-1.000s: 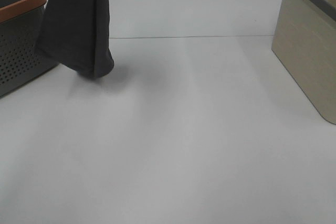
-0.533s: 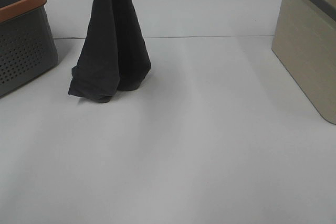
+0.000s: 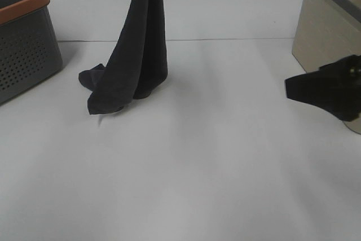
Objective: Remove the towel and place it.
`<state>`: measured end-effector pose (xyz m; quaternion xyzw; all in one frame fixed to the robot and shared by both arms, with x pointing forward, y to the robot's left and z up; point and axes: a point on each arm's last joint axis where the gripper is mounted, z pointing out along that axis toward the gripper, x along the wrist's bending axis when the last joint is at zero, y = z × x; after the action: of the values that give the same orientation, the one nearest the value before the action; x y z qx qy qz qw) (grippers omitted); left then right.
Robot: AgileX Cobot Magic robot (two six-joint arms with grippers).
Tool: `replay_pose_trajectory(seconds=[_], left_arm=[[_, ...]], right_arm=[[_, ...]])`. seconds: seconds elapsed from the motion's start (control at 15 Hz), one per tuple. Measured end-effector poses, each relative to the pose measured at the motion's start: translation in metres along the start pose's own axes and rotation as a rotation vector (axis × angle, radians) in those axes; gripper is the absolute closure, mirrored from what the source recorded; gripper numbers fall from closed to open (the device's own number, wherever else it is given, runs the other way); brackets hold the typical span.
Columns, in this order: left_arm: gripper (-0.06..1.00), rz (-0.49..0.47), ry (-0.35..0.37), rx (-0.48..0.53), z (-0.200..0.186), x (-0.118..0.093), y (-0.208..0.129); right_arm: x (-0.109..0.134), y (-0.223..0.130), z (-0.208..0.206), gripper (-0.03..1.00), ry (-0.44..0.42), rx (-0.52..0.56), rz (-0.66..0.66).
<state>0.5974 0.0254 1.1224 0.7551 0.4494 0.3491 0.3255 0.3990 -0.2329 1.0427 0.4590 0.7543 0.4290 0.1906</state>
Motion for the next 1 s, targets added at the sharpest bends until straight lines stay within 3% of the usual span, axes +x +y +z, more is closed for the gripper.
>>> replay_pose_trajectory(seconds=[0.2, 0.53, 0.8, 1.0], left_arm=[[0.94, -0.015, 0.04, -0.004, 0.018, -0.005, 0.012], [0.94, -0.021, 0.068, 0.012, 0.033, -0.01, 0.014], [0.94, -0.018, 0.064, 0.013, 0.031, -0.014, 0.015], [0.94, -0.012, 0.061, 0.014, 0.03, -0.016, 0.014]], right_arm=[[0.018, 0.006, 0.052, 0.31, 0.015, -0.01, -0.033], [0.065, 0.016, 0.127, 0.31, -0.147, -0.075, 0.003], [0.128, 0.019, 0.21, 0.31, -0.118, -0.064, 0.026], [0.152, 0.013, 0.241, 0.31, -0.094, -0.049, 0.014]])
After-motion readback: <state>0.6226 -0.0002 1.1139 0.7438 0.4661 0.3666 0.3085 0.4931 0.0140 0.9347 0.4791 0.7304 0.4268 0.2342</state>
